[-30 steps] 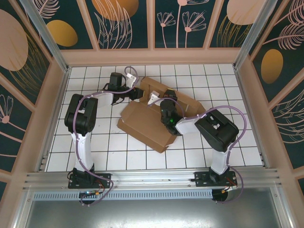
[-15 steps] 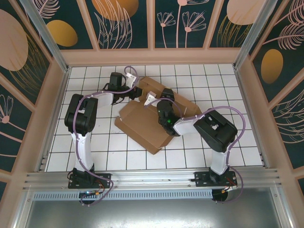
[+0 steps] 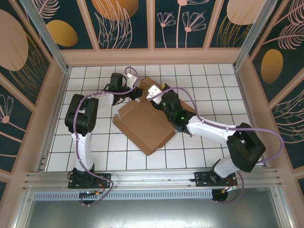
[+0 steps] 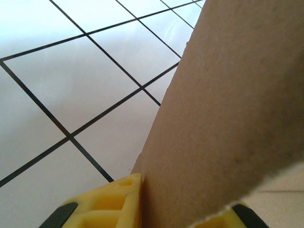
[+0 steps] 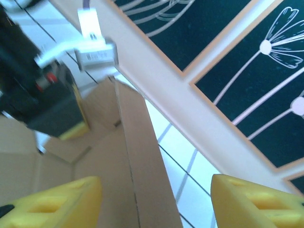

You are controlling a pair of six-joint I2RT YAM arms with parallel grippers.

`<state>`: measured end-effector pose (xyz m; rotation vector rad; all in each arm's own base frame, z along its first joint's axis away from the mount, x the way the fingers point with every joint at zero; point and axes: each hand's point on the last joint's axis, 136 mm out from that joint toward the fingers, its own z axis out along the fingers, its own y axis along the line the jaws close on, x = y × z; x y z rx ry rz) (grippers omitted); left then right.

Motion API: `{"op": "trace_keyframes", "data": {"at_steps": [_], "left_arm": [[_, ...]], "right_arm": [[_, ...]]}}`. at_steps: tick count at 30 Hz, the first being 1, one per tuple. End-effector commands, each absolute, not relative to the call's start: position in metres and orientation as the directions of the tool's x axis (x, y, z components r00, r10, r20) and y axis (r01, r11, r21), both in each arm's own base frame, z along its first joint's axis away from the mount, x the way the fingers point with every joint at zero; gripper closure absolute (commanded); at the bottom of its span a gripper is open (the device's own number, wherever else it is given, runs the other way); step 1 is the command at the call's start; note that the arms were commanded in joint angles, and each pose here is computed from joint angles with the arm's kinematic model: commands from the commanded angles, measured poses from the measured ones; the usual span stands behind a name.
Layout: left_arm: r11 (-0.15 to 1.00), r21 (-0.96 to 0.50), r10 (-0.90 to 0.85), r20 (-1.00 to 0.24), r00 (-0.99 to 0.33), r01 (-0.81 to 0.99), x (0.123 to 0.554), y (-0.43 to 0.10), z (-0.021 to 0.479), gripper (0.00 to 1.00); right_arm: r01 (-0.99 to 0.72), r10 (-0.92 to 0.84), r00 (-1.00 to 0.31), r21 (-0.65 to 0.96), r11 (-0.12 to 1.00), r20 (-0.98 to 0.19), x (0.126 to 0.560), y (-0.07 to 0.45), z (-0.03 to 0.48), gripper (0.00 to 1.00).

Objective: Fold the paper box

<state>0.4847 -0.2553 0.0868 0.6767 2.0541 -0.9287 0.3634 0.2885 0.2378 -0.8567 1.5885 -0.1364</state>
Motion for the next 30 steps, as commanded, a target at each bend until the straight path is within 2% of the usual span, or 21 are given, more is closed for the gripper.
{"op": "trace_keyframes", "data": {"at_steps": [1,4,6,13,17,23,30], "left_arm": [[0.593,-0.371,0.129,-0.832,-0.539,0.715,0.482,-0.257,0.101,0.82],[0.611,-0.347,0.126,-0.845,-0.520,0.712,0.479,-0.257,0.104,0.82],[0.627,-0.329,0.113,-0.859,-0.500,0.706,0.475,-0.255,0.108,0.82],[0.682,-0.253,0.089,-0.902,-0.422,0.686,0.456,-0.257,0.116,0.82],[0.694,-0.271,0.057,-0.903,-0.426,0.667,0.444,-0.260,0.112,0.80],[0.699,-0.303,0.013,-0.900,-0.435,0.647,0.438,-0.259,0.106,0.80],[0.698,-0.312,0.020,-0.891,-0.453,0.645,0.436,-0.260,0.095,0.80]], "right_arm": [[-0.503,-0.331,-0.011,-0.281,0.817,-0.943,0.361,0.288,0.273,0.38],[-0.478,-0.113,-0.138,-0.034,0.877,-0.984,0.378,0.269,0.289,0.38],[-0.460,0.016,-0.258,0.137,0.877,-0.966,0.393,0.258,0.287,0.38],[-0.424,0.198,-0.579,0.500,0.755,-0.791,0.423,0.261,0.261,0.39],[-0.405,0.174,-0.667,0.549,0.731,-0.724,0.435,0.270,0.232,0.40],[-0.449,0.158,-0.732,0.643,0.621,-0.663,0.439,0.301,0.216,0.40],[-0.438,0.150,-0.783,0.705,0.558,-0.604,0.443,0.319,0.192,0.41]]}}
